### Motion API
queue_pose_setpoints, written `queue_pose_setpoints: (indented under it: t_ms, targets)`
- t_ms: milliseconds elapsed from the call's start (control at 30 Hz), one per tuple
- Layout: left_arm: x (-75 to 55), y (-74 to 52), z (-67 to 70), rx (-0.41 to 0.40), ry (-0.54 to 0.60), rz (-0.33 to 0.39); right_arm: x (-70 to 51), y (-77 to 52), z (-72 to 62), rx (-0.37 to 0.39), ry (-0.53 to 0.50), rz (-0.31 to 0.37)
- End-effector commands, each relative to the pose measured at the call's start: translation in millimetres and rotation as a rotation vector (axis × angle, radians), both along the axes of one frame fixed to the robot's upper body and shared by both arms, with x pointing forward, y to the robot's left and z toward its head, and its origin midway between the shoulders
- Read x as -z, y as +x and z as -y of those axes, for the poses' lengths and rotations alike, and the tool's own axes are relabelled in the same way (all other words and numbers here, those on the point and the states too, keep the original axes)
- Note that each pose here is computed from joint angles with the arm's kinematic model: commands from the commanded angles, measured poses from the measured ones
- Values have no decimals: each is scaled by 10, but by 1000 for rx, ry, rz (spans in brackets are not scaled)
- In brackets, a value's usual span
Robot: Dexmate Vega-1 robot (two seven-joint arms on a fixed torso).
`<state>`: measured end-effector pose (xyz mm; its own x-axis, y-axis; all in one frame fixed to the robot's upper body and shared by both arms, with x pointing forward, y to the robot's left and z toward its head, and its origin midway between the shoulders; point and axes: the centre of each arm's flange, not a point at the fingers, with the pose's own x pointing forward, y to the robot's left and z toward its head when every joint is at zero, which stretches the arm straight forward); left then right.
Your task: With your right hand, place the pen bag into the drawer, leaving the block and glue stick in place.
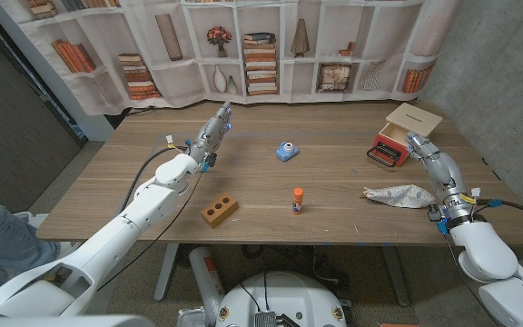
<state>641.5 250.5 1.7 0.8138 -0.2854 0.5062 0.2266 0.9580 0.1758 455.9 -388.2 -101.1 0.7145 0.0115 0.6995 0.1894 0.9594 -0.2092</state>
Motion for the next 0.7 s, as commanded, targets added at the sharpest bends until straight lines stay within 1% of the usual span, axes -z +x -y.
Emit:
queue_pose_setpoints:
  t_ms: [33,333,467,700]
  targets:
    - [-25,-29,-1,-7,3,8,51,-74,22,44,-21,4]
    - [-34,-37,-3,-5,-5,13,52,-73,16,73,-46,2]
    - [-31,-41,0,-5,-5,14,65,-66,27,68,-56,5]
    - [-15,-34,30,1,-3,10,96,-104,53,90,-70,6]
